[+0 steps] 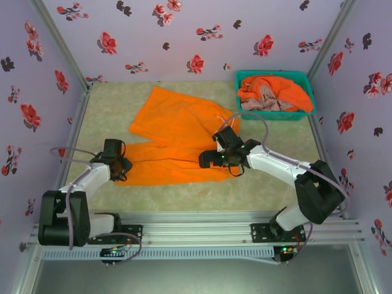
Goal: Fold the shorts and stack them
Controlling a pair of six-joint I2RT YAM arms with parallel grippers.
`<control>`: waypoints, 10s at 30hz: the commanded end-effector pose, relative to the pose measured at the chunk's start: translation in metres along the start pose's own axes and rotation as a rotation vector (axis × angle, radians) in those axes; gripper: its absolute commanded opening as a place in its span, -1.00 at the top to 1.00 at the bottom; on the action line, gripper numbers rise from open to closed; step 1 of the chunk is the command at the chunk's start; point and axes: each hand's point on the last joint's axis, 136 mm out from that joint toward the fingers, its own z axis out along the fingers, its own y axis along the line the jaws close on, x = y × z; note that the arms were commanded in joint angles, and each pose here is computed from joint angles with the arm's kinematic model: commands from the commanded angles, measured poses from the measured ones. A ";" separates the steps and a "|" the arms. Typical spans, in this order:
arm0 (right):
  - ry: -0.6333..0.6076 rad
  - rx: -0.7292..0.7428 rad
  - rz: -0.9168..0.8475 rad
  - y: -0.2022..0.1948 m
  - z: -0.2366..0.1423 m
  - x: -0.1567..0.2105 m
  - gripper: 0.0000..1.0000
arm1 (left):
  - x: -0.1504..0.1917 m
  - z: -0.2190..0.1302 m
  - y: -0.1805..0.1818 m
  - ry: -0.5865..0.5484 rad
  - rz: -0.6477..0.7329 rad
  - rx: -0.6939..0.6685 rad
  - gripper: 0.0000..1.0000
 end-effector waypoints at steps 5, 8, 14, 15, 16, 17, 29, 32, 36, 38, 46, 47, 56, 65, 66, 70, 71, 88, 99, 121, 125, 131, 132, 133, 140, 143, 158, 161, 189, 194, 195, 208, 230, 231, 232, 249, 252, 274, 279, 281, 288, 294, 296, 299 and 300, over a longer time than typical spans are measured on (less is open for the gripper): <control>-0.027 0.018 0.009 -0.006 -0.005 -0.002 -0.98 | -0.013 -0.010 -0.012 -0.036 0.055 0.029 1.00; -0.033 0.025 0.012 -0.008 -0.006 -0.004 -0.98 | -0.020 -0.028 -0.014 -0.069 0.070 0.044 1.00; -0.033 0.039 0.023 -0.014 -0.008 -0.005 -0.98 | -0.033 -0.078 -0.010 -0.169 0.062 0.096 0.99; -0.031 0.040 0.020 -0.014 -0.009 -0.005 -0.98 | -0.031 -0.084 -0.007 -0.172 0.056 0.103 0.99; -0.028 0.037 0.015 -0.014 -0.009 -0.004 -0.98 | -0.029 -0.090 -0.005 -0.177 0.048 0.111 0.98; -0.020 0.032 0.010 -0.013 -0.010 -0.002 -0.98 | -0.026 -0.095 -0.001 -0.178 0.037 0.116 0.98; 0.219 -0.011 -0.189 0.012 0.009 0.076 -0.73 | -0.002 -0.140 0.014 -0.276 -0.038 0.332 0.69; 0.288 0.017 -0.204 0.008 0.020 0.097 -0.64 | -0.019 -0.171 0.002 -0.394 -0.002 0.435 0.34; 0.397 0.086 -0.208 -0.013 0.026 0.125 -0.49 | -0.046 -0.217 -0.014 -0.565 0.031 0.548 -0.29; 0.446 0.109 -0.219 -0.021 0.025 0.139 -0.46 | -0.057 -0.233 -0.023 -0.612 0.057 0.570 -0.47; 0.438 0.081 -0.293 -0.002 -0.004 0.139 -0.46 | -0.065 -0.200 -0.085 -0.416 0.150 0.589 -0.99; 0.396 0.038 -0.298 0.009 -0.010 0.130 -0.50 | -0.066 -0.192 -0.096 -0.384 0.162 0.596 -0.99; -0.083 -0.182 -0.011 0.045 -0.068 -0.015 -0.84 | -0.094 -0.133 -0.204 -0.268 0.197 0.725 -0.99; -0.149 -0.057 0.173 0.000 -0.028 -0.105 -0.86 | -0.098 -0.044 -0.310 -0.108 0.222 0.762 -0.99; -0.147 -0.054 0.183 -0.003 -0.023 -0.110 -0.86 | -0.098 -0.032 -0.314 -0.097 0.211 0.755 -0.99; -0.116 -0.031 0.221 -0.015 0.005 -0.122 -0.84 | -0.096 0.012 -0.327 -0.062 0.188 0.738 -0.98; -0.110 -0.027 0.224 -0.016 0.010 -0.124 -0.84 | -0.095 0.023 -0.328 -0.054 0.184 0.730 -0.99; 0.003 -0.036 0.297 -0.017 0.095 -0.155 -0.87 | -0.116 0.104 -0.189 -0.042 -0.014 0.492 -0.99; -0.018 -0.014 0.414 -0.030 0.136 -0.199 -0.90 | -0.169 0.102 -0.189 -0.115 -0.054 0.522 -0.99; -0.206 -0.264 0.143 0.078 0.001 -0.157 -0.97 | -0.078 -0.057 -0.170 -0.097 0.098 0.626 -0.99; -0.175 -0.316 -0.165 0.143 0.005 -0.099 -0.97 | -0.063 -0.043 -0.154 -0.065 0.103 0.585 -0.99; -0.107 -0.274 -0.573 0.206 0.041 -0.041 -0.91 | -0.075 -0.023 -0.153 -0.027 0.105 0.522 -0.99; -0.089 -0.260 -0.619 0.209 0.052 -0.035 -0.89 | -0.077 -0.019 -0.154 -0.015 0.103 0.516 -0.99; -0.067 -0.253 -0.652 0.213 0.062 -0.030 -0.86 | -0.079 -0.015 -0.156 -0.001 0.105 0.509 -0.99; 0.067 -0.356 -0.729 0.245 0.106 0.005 -0.72 | -0.089 0.012 -0.151 0.048 0.070 0.471 -0.99; 0.126 -0.416 -0.743 0.257 0.112 0.025 -0.67 | -0.089 0.023 -0.151 0.065 0.063 0.460 -0.99; 0.348 -0.423 -0.915 0.241 0.103 0.119 -0.63 | -0.080 0.052 -0.148 0.114 0.054 0.429 -0.99; 0.356 -0.391 -0.965 0.231 0.102 0.130 -0.71 | -0.080 0.053 -0.148 0.113 0.053 0.430 -0.99; 0.106 -0.625 -1.002 0.319 0.105 0.103 -0.99 | -0.139 -0.052 -0.150 -0.118 0.038 0.517 -0.99; 0.191 -0.640 -1.036 0.315 0.109 0.132 -0.99 | -0.139 -0.056 -0.145 -0.119 0.045 0.510 -0.99; 0.196 -0.640 -1.049 0.314 0.107 0.137 -0.99 | -0.138 -0.055 -0.145 -0.115 0.044 0.509 -0.99; 0.131 -0.575 -1.182 0.300 0.113 0.161 -0.99 | -0.132 -0.054 -0.144 -0.102 0.032 0.524 -0.99; -0.455 -0.303 -0.486 0.187 -0.005 -0.072 -0.98 | -0.095 -0.080 -0.176 -0.070 0.092 0.627 -0.99; -0.451 -0.284 -0.404 0.170 -0.003 -0.081 -0.98 | -0.092 -0.076 -0.179 -0.061 0.093 0.628 -0.99; -0.438 -0.271 -0.321 0.151 0.001 -0.089 -0.98 | -0.088 -0.071 -0.184 -0.051 0.097 0.631 -0.99; -0.234 -0.221 0.328 0.034 0.117 -0.165 -0.98 | -0.090 0.044 -0.230 0.043 0.127 0.553 -0.99; -0.236 -0.204 0.425 0.014 0.132 -0.169 -0.98 | -0.092 0.061 -0.232 0.053 0.120 0.536 -0.99; -0.354 -0.081 0.669 -0.022 0.140 -0.212 -0.98 | -0.146 0.123 -0.292 0.021 0.181 0.506 -0.99; -0.420 -0.135 0.578 0.001 0.094 -0.227 -0.98 | -0.177 0.052 -0.315 -0.087 0.207 0.597 -0.99; -0.448 -0.153 0.541 0.009 0.068 -0.229 -0.98 | -0.185 0.010 -0.312 -0.143 0.216 0.626 -0.99; -0.501 -0.131 0.469 0.012 -0.016 -0.199 -0.98 | -0.159 -0.098 -0.224 -0.250 0.162 0.552 -0.99; -0.473 -0.046 0.479 -0.014 -0.040 -0.136 -0.98 | -0.089 -0.115 -0.113 -0.190 0.038 0.377 -0.99; -0.458 -0.012 0.496 -0.027 -0.042 -0.114 -0.98 | -0.063 -0.112 -0.085 -0.147 0.007 0.340 -0.99; -0.428 0.010 0.529 -0.041 -0.037 -0.087 -0.96 | -0.030 -0.106 -0.050 -0.081 -0.060 0.276 -0.98; -0.419 0.012 0.546 -0.045 -0.034 -0.079 -0.95 | -0.020 -0.105 -0.039 -0.062 -0.084 0.252 -0.98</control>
